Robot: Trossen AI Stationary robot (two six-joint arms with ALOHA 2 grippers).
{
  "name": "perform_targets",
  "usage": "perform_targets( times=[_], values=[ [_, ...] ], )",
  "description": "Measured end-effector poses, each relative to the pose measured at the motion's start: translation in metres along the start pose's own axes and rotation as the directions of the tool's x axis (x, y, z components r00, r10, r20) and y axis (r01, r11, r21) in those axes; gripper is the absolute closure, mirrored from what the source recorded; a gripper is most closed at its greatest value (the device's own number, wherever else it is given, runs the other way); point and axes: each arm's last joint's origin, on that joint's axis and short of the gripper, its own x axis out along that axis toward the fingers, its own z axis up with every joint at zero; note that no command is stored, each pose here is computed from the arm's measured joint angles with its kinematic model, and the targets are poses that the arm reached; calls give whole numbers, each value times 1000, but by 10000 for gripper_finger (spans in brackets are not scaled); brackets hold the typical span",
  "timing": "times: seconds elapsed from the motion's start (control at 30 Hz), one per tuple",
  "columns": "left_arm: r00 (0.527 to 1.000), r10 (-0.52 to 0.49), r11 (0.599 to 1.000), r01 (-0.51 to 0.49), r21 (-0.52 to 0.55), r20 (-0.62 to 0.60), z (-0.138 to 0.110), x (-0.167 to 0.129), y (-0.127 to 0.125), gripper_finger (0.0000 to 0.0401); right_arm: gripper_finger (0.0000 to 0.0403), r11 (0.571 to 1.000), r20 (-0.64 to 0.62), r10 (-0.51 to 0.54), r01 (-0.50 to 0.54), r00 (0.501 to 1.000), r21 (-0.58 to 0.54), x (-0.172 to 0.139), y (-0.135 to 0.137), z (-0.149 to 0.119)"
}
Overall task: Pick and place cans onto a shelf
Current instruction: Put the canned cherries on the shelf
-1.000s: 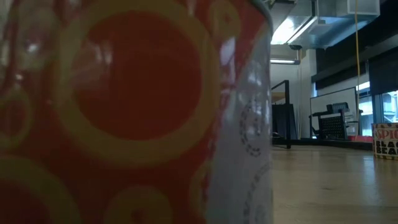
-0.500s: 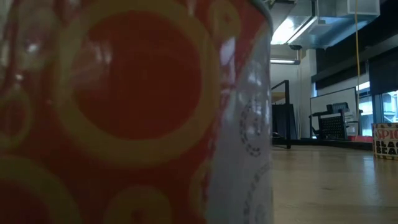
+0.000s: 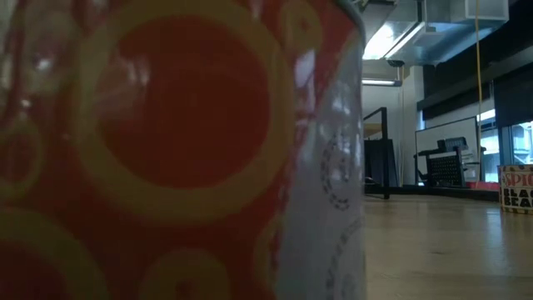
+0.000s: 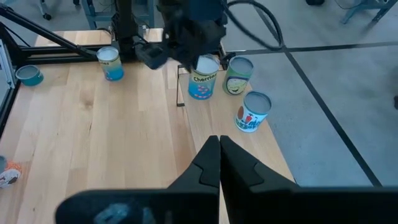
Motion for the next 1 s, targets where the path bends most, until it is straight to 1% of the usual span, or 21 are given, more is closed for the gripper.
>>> perform_targets(
  times=[0.1,0.2,0.3,0.47,0.53,0.67,0.8,0.87,1.0],
  values=[
    [993,-102,995,103,-9,55,1,-18,-6,349,399,1000,2,0,0,1000,-1,0,0,0],
    [981,-148,989,147,19,126,-1,-38,-13,347,399,1000,6,-1,1,1000,-10,0,0,1],
    [974,-166,986,164,27,152,-17,-60,-13,346,399,1000,9,-1,2,1000,-24,0,0,1],
    [939,-227,967,248,-52,257,-44,-102,-8,351,399,1000,-14,11,-12,1000,-23,0,1,-2],
    [928,-222,959,263,-104,300,-58,-119,-5,352,399,1000,-28,16,-17,999,-26,-1,1,-3],
    [908,-141,945,242,-221,394,-82,-145,-1,352,399,998,-39,40,-42,998,-53,-1,2,-5],
    [904,-138,926,263,-271,406,-105,-154,-2,352,399,988,-10,119,-119,993,-100,-6,5,-5],
    [918,-143,926,256,-278,370,-115,-148,-5,352,399,983,6,144,-142,990,-114,-11,7,-6],
    [949,-182,933,250,-261,257,-142,-128,-10,352,399,984,27,140,-135,990,-119,-20,9,-8]
  ],
)
